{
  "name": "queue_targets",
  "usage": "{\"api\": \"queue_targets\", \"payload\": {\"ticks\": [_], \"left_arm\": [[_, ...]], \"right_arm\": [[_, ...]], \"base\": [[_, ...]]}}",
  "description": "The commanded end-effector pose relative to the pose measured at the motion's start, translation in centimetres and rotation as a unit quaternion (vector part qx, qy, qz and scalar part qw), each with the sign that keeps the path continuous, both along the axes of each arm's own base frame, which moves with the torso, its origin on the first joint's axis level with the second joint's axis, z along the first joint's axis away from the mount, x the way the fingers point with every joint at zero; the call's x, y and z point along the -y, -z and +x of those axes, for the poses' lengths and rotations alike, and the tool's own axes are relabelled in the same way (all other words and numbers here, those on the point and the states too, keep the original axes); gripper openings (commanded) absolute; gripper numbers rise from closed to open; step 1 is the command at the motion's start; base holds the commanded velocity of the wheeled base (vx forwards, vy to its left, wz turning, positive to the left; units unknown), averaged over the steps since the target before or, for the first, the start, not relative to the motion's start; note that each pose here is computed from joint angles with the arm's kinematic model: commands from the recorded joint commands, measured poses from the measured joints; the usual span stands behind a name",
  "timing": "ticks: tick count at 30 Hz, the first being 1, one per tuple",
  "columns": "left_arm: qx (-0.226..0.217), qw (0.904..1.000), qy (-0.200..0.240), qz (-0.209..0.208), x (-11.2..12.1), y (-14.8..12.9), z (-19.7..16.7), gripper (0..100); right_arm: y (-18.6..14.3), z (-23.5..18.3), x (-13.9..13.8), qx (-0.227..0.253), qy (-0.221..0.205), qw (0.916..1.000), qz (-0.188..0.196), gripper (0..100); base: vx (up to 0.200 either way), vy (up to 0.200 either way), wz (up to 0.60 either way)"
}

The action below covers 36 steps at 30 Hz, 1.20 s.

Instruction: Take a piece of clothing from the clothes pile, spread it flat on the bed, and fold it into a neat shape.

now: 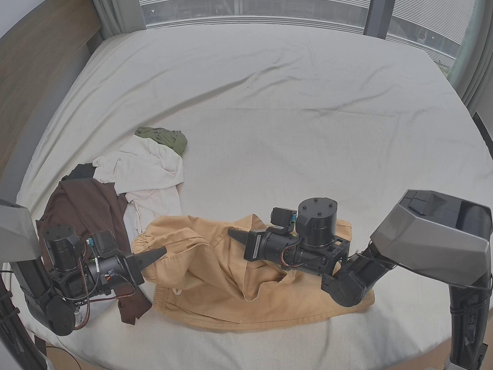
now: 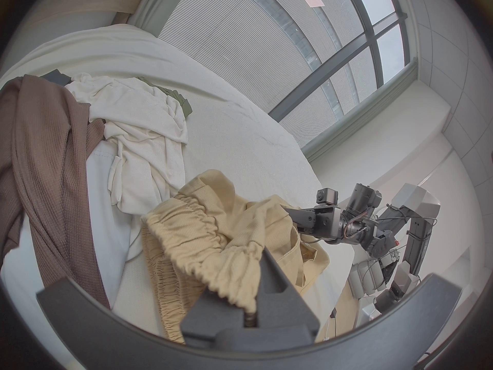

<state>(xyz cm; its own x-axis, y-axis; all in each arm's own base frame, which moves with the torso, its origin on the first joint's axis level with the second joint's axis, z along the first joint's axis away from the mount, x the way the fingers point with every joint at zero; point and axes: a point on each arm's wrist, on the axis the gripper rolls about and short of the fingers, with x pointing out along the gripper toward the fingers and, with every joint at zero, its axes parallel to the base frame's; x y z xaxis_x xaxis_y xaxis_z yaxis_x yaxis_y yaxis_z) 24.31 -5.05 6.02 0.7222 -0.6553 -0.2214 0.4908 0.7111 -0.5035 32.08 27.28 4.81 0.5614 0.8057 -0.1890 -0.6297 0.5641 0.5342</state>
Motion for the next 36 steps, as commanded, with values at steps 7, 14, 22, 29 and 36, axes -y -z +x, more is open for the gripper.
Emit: {"api": "queue_targets", "payload": {"ticks": [7,14,22,29,36], "left_arm": [[0.020,0.9998,-0.001,-0.003,0.1,-0.5,0.8,0],[0.023,0.9997,0.001,-0.004,0.3,-0.6,0.9,0],[0.025,0.9997,0.004,-0.003,0.4,-0.7,0.8,0],[0.028,0.9996,0.006,0.001,0.4,-0.7,0.8,0],[0.029,0.9995,0.008,0.002,0.5,-0.7,0.8,0]], "right_arm": [[-3.9,-3.8,7.3,-0.013,0.009,0.9999,0.002,0],[-2.1,-6.1,9.9,-0.045,-0.007,0.9989,-0.009,0],[-1.2,-6.9,10.0,-0.053,-0.028,0.9979,0.026,0],[-0.3,-6.9,9.7,-0.059,-0.051,0.9955,0.054,0],[-0.6,-6.6,9.2,-0.053,-0.065,0.9947,0.061,100]], "base": [[0.000,0.000,0.00],[0.000,0.000,0.00],[0.000,0.000,0.00],[0.000,0.000,0.00],[0.000,0.000,0.00]]}}
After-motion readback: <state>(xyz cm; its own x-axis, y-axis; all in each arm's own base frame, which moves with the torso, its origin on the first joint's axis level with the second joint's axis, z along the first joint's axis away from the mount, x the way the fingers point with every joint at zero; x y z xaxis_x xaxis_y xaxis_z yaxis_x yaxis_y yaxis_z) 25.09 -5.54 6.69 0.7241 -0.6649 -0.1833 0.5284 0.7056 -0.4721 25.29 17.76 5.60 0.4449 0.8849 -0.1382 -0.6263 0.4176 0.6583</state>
